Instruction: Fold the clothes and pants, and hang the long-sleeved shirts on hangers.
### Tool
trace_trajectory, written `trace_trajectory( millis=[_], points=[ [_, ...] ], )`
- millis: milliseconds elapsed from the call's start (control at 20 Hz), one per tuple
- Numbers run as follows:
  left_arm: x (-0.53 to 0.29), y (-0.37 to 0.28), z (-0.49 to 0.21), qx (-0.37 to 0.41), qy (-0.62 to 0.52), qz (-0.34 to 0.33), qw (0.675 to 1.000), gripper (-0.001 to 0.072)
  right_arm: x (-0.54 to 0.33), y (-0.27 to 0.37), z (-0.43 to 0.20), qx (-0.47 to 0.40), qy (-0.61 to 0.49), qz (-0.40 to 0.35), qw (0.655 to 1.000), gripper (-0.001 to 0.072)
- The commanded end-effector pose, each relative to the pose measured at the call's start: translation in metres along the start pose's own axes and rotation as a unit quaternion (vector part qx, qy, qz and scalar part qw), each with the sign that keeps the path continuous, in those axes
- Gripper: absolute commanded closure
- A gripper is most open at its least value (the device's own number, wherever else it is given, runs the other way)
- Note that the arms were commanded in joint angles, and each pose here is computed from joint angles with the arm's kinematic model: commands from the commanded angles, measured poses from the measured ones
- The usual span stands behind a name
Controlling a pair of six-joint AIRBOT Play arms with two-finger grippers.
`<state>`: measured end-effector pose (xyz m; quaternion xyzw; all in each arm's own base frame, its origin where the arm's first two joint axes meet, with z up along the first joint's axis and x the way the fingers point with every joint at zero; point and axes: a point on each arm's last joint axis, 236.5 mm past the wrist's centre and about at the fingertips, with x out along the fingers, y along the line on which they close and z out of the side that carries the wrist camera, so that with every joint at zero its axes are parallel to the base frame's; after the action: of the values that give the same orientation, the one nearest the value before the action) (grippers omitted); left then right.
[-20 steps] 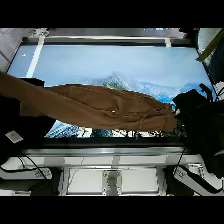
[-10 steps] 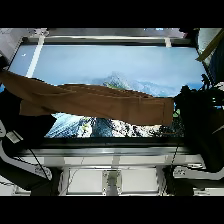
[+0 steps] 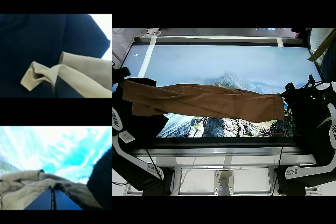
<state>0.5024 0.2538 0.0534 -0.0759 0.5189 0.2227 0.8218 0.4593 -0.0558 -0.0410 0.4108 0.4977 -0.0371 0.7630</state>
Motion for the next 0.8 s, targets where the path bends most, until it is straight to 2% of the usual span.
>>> trace_trajectory(
  millis=[0,50,100,150,200,300,400,500,550,600,750],
  points=[
    [-0.009,0.003,0.003,0.001,-0.007,0.006,1.000,0.0365,0.000,0.008,0.009,-0.022,-0.013,-0.005,1.000,0.0634],
    [-0.025,0.010,0.010,0.000,-0.025,0.015,1.000,0.0019,-0.007,0.009,0.009,-0.042,-0.001,-0.011,0.999,0.0499],
    [-0.044,0.017,0.017,0.002,-0.045,0.025,0.999,0.0012,-0.016,0.011,0.008,-0.059,0.014,-0.018,0.998,0.0332],
    [-0.070,0.022,0.025,0.002,-0.071,0.030,0.997,0.0012,-0.027,0.011,0.007,-0.075,0.029,-0.028,0.996,0.0257],
    [-0.096,0.023,0.031,-0.002,-0.095,0.027,0.995,0.0012,-0.041,0.009,0.007,-0.094,0.045,-0.043,0.994,0.0258],
    [-0.152,-0.002,0.037,-0.006,-0.138,-0.021,0.990,0.0013,-0.069,-0.003,0.006,-0.136,0.074,-0.086,0.984,0.0258],
    [-0.203,-0.064,0.030,0.008,-0.161,-0.128,0.979,0.0012,-0.091,-0.019,-0.008,-0.175,0.114,-0.122,0.970,0.0258],
    [-0.246,-0.147,0.017,0.090,-0.180,-0.244,0.949,0.0013,-0.100,-0.032,-0.024,-0.186,0.156,-0.130,0.961,0.0252],
    [-0.260,-0.189,0.005,0.131,-0.180,-0.289,0.931,0.0012,-0.095,-0.031,-0.020,-0.169,0.142,-0.108,0.969,0.0218],
    [-0.265,-0.226,-0.009,0.172,-0.174,-0.313,0.918,0.0013,-0.087,-0.025,-0.018,-0.145,0.130,-0.071,0.978,0.0139],
    [-0.251,-0.318,-0.054,0.283,-0.157,-0.334,0.886,0.0013,-0.068,-0.019,-0.034,-0.084,0.154,0.030,0.984,0.0090]
  ],
)
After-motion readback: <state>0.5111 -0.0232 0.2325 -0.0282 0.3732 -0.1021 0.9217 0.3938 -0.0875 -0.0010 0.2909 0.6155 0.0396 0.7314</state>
